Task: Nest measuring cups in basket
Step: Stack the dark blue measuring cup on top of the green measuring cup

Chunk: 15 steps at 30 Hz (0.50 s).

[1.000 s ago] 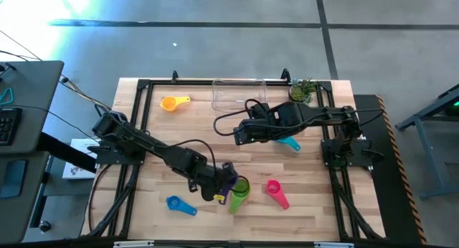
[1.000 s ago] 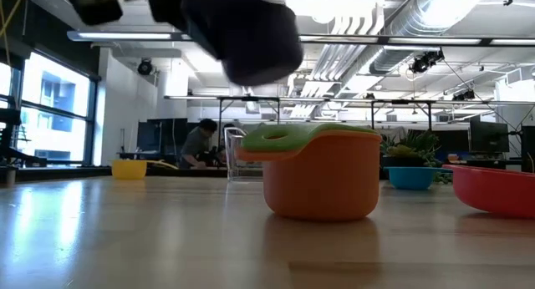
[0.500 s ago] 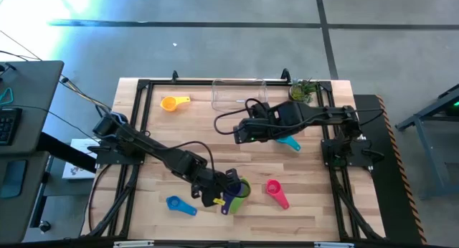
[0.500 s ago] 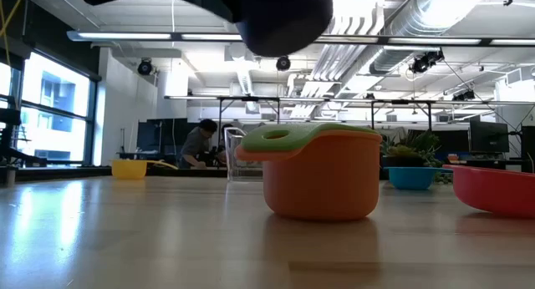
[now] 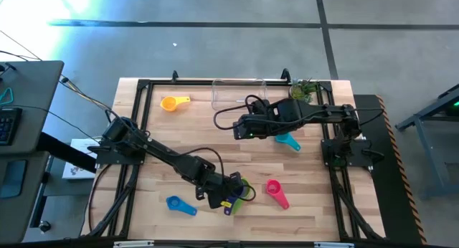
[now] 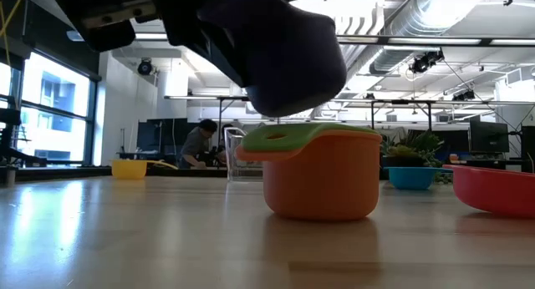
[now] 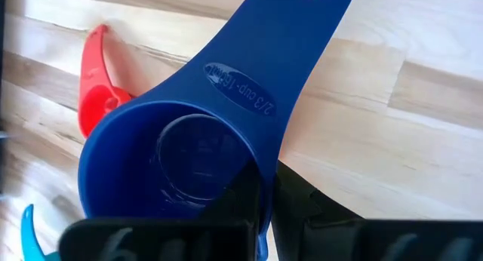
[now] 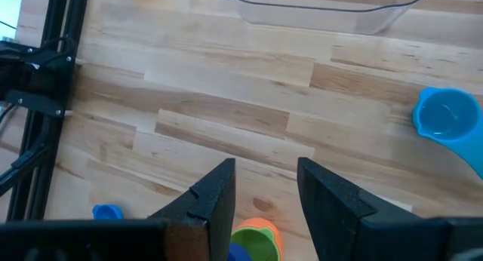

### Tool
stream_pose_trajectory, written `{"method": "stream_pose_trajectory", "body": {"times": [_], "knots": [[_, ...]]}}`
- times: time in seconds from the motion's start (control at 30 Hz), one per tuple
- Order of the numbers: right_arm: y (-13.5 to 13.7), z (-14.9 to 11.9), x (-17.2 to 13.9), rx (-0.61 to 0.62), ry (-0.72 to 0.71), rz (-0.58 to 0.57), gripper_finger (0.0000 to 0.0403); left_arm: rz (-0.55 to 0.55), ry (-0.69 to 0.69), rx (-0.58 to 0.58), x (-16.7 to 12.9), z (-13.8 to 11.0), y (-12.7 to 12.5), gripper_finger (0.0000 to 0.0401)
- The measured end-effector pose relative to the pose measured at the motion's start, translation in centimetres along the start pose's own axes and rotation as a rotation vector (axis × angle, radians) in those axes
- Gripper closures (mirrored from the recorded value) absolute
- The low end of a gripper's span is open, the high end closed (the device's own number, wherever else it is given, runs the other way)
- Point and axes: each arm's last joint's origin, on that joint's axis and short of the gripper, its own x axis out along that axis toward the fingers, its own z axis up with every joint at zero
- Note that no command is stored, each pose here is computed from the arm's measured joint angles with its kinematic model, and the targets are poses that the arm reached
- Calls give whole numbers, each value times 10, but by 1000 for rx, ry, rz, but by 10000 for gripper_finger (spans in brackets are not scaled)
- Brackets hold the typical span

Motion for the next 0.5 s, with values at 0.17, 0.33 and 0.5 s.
{"method": "stream_pose_trajectory", "body": {"times": [0.17,0.33,0.5], "knots": [[0,0,0,0,0,1,268,-11,-9,-12,3,-2,1,393],[0,0,0,0,0,1,268,4,-26,7,3,0,2,393],[0,0,0,0,-1,1,268,16,-30,6,8,-2,4,393]]}}
